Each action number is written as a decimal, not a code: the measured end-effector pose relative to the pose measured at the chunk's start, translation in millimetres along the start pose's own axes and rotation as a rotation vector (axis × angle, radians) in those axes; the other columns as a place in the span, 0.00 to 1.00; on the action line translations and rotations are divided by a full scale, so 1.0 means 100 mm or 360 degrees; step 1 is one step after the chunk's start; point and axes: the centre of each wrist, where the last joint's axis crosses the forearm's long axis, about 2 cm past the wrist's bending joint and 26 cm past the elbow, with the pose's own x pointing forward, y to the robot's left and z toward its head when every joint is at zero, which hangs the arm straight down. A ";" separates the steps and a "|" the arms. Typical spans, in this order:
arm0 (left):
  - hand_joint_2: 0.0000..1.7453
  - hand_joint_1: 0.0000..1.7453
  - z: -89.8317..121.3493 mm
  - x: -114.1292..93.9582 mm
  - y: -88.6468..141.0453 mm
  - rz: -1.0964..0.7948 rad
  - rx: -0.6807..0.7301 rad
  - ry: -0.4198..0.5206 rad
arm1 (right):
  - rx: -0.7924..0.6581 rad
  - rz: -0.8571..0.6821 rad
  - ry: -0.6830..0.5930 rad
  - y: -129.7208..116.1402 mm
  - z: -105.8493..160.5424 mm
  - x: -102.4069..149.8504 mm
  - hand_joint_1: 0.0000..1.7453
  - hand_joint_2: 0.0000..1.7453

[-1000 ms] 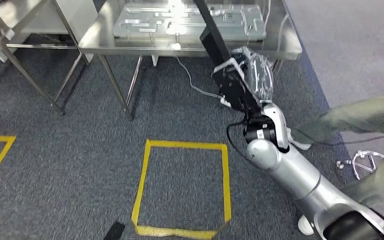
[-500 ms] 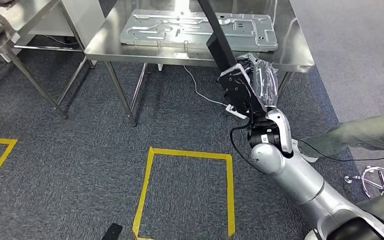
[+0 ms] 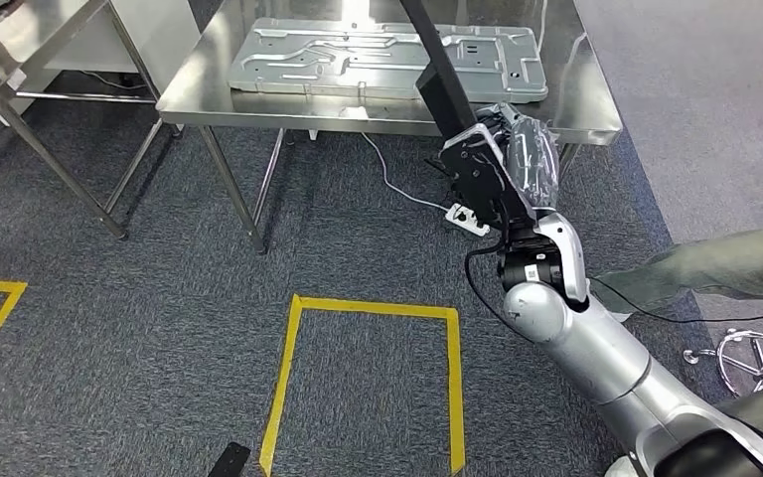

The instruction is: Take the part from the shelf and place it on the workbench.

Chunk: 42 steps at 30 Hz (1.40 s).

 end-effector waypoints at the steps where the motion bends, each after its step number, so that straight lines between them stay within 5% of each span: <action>1: 1.00 0.00 0.00 0.00 0.00 0.0000 -0.0002 0.0000 | 0.0000 0.0000 0.0000 0.00 0.00 0.00 1.00 1.00; 42: 1.00 0.00 0.00 -0.02 0.03 -0.0020 0.0011 0.0008 | -0.0010 0.0025 0.0020 -0.04 0.08 -0.05 1.00 1.00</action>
